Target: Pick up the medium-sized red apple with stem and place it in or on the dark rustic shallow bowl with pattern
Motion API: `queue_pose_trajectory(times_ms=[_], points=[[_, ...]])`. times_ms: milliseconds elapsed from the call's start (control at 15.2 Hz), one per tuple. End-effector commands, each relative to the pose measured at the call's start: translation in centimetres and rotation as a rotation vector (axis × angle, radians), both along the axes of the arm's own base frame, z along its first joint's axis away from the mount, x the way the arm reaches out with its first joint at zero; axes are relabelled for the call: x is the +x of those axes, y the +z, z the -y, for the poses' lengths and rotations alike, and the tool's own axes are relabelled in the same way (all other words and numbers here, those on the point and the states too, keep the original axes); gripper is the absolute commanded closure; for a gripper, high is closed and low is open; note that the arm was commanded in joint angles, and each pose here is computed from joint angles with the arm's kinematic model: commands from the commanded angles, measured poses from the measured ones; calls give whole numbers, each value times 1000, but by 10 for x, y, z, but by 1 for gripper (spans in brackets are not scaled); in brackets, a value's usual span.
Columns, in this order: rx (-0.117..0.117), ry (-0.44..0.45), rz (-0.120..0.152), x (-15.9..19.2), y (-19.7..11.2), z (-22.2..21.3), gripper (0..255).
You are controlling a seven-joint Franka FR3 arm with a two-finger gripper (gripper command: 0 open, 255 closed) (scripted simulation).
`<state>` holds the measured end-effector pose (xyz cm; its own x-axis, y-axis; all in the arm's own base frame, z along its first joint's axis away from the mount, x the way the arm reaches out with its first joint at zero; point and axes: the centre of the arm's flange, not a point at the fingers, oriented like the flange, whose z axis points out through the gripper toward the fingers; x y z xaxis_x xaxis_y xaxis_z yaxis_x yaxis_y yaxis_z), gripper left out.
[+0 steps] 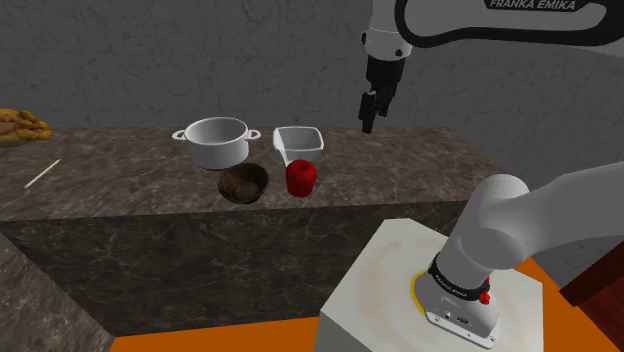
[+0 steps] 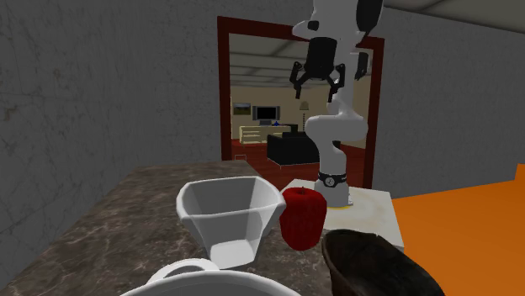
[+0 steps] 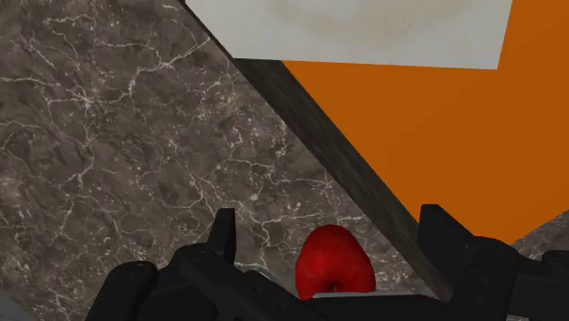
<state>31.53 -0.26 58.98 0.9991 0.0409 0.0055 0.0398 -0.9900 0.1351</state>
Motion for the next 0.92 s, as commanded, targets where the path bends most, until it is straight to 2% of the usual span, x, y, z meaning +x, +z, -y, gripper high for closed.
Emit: queue_pose_trajectory(times_ms=[0, 858], points=[[0, 0, 0, 0, 0, 0, 0], [99, 26, 106, 118, -103, -4, 0]])
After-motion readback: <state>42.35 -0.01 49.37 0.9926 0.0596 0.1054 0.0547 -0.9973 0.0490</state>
